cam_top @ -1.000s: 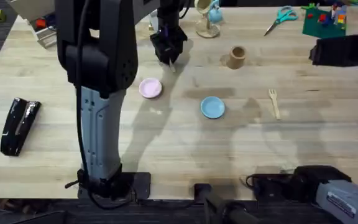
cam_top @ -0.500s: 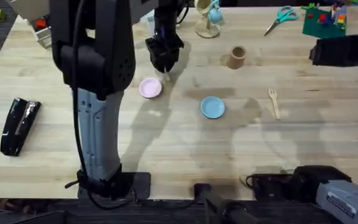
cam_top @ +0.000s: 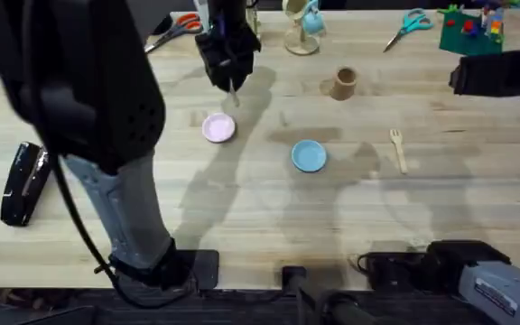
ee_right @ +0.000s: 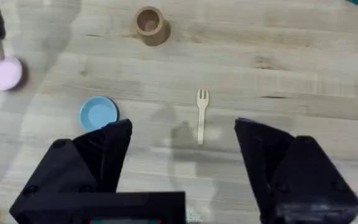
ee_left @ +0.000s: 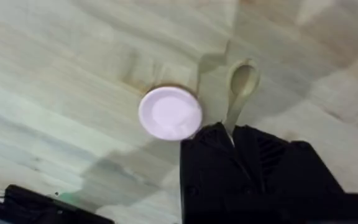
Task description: Pick up a utensil and set it on the pink plate, then put the other utensil in the container.
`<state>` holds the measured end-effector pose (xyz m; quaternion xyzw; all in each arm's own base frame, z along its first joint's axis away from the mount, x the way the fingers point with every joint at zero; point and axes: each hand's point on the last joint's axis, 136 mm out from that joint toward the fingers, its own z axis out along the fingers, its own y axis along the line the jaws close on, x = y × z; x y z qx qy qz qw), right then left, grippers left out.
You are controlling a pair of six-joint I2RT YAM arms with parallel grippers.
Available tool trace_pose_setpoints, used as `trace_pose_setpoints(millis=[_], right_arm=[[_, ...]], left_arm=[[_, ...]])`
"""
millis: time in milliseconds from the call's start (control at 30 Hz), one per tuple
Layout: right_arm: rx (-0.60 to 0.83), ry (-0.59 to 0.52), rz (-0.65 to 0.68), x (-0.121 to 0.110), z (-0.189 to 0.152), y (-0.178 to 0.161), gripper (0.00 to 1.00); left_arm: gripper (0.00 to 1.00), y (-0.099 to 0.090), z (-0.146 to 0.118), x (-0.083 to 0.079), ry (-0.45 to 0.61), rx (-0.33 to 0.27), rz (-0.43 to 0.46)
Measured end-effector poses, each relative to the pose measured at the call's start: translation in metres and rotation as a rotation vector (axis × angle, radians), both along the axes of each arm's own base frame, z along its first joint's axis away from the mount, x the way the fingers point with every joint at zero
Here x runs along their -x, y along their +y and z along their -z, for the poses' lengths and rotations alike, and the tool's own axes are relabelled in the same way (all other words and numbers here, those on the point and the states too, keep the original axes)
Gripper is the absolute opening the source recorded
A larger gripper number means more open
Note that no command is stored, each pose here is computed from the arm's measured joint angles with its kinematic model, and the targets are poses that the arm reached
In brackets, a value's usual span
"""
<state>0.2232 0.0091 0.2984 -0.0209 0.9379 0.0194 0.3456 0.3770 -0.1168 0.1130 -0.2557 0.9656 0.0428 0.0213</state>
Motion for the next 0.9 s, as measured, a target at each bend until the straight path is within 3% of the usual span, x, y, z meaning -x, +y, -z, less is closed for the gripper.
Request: trace_pose_setpoints(millis=[467, 667, 900], right_arm=[[0.0, 0.0, 0.0, 0.0, 0.0, 0.0, 0.996], [0.0, 0.0, 0.0, 0.0, 0.0, 0.0, 0.996], [0.0, 0.0, 0.0, 0.0, 0.0, 0.0, 0.996]], left_arm=[[0.045, 0.016, -0.008, 0.057, -0.06, 0.043, 0.027], [0.045, 0.017, 0.009, 0.069, -0.01, 0.047, 0.041], [0.045, 0.013, 0.019, 0.071, -0.004, 0.07, 0.079]])
